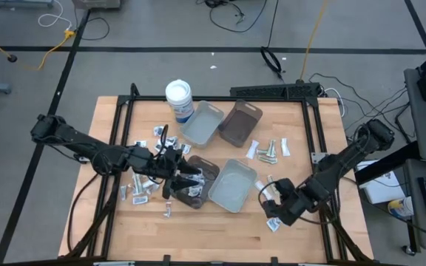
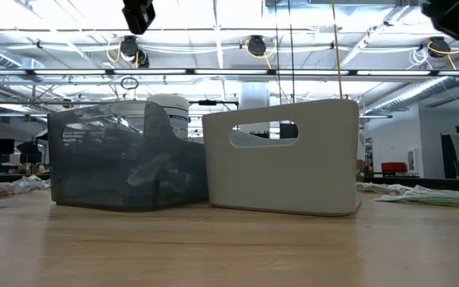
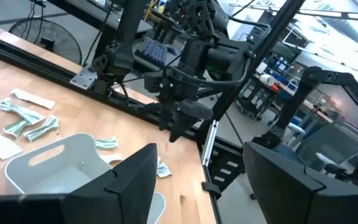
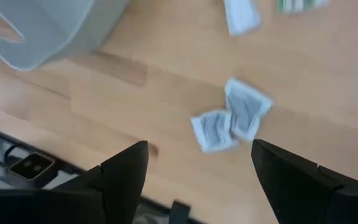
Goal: Pick & Place First Aid Supplies
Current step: Put the blue alcohol pad into the bottom black bin
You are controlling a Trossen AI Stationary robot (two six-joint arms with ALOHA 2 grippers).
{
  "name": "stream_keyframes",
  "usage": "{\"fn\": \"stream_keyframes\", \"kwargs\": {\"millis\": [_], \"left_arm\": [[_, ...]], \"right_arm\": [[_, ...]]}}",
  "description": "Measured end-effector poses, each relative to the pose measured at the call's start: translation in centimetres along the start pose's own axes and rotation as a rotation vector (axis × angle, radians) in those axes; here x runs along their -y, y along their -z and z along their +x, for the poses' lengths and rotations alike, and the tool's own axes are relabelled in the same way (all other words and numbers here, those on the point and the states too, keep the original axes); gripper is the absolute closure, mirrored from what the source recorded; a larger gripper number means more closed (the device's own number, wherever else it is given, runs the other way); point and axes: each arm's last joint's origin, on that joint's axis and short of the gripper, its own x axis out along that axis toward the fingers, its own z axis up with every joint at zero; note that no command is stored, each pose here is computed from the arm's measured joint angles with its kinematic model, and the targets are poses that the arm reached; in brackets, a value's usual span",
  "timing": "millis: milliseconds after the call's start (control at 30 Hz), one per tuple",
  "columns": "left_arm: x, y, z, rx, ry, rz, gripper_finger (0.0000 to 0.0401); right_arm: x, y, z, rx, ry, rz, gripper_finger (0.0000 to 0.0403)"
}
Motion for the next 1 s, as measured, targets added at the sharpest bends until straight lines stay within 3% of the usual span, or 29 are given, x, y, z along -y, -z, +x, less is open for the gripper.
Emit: {"fn": "stream_keyframes", "kwargs": {"millis": [233, 667, 867, 1000], "left_arm": [[-0.1, 0.0, 0.0, -0.01, 0.001, -0.005, 0.0158], [-0.1, 0.2, 0.0, -0.043, 0.029, -0.004, 0.0158], [0.0, 0.3, 0.0, -0.061, 0.055, 0.0, 0.0158], [0.1, 0.4, 0.0, -0.086, 0.096, -0.001, 0.0158]], "right_arm": [[1.1, 1.3, 0.9, 0.019, 0.095, 0.105, 0.0126], [0.4, 1.0, 8.0, 0.171, 0.303, 0.169, 0.0126], [0.1, 0.8, 10.6, 0.194, 0.337, 0.18, 0.013], [-0.3, 0.9, 11.0, 0.178, 0.303, 0.182, 0.0162]]}}
